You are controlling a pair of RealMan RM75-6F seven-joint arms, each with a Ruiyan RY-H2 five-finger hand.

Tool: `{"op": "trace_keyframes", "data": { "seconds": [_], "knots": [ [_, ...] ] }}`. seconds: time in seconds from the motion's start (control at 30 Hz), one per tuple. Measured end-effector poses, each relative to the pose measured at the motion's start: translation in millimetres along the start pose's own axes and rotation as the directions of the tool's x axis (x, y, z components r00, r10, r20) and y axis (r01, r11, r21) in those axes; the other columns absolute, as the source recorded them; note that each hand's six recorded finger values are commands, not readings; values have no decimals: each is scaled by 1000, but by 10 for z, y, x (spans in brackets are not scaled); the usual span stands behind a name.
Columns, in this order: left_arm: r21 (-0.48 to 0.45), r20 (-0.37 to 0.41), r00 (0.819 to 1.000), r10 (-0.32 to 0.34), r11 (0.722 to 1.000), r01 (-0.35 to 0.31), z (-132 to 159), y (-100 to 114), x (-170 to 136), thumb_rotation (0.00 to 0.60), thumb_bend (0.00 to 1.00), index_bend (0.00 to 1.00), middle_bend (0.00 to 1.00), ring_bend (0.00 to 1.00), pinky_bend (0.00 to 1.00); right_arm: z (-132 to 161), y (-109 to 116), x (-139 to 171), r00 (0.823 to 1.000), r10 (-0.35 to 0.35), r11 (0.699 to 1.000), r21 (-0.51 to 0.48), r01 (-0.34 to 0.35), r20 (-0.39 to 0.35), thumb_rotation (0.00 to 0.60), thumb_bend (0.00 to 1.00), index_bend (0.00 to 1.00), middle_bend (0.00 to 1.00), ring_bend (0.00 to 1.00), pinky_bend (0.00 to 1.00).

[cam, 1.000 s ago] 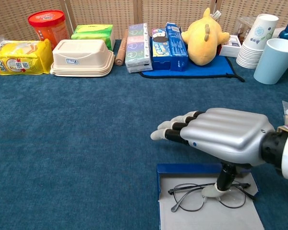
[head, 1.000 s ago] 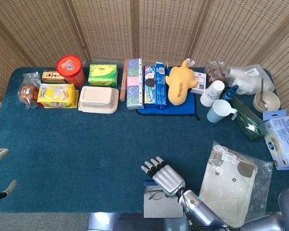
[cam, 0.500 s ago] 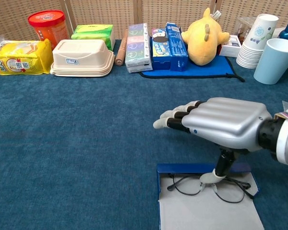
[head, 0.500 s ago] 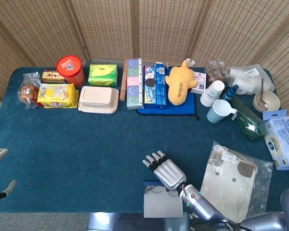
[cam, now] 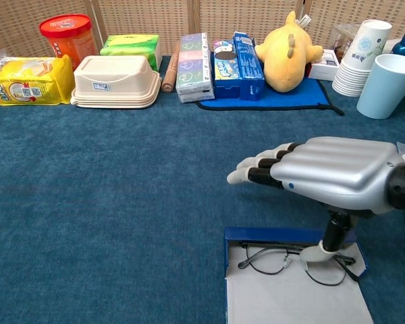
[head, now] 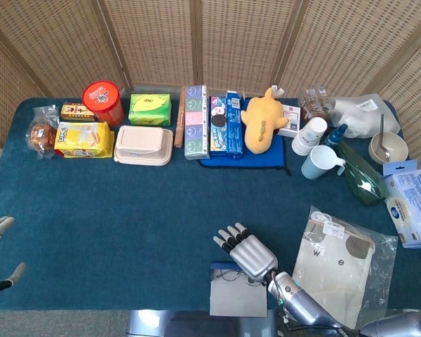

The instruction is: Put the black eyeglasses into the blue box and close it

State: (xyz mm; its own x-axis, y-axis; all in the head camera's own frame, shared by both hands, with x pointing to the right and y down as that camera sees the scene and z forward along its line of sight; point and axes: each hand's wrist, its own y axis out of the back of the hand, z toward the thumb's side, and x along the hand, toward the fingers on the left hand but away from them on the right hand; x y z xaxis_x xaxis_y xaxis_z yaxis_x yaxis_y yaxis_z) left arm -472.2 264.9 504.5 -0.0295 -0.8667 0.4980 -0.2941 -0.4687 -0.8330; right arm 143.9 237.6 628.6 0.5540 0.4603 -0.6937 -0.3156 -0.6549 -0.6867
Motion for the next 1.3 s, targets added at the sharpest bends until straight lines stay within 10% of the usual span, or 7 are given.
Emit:
{"op": "trace_keyframes", "data": {
  "seconds": [1.3],
  "knots": [
    [-24,13,1000,-1,1000,1,-13,-16,79,586,282,66,99,80,0,59,-333,987,992,-51,998,28,48,111,496,184,0,25,0,105]
  ]
}}
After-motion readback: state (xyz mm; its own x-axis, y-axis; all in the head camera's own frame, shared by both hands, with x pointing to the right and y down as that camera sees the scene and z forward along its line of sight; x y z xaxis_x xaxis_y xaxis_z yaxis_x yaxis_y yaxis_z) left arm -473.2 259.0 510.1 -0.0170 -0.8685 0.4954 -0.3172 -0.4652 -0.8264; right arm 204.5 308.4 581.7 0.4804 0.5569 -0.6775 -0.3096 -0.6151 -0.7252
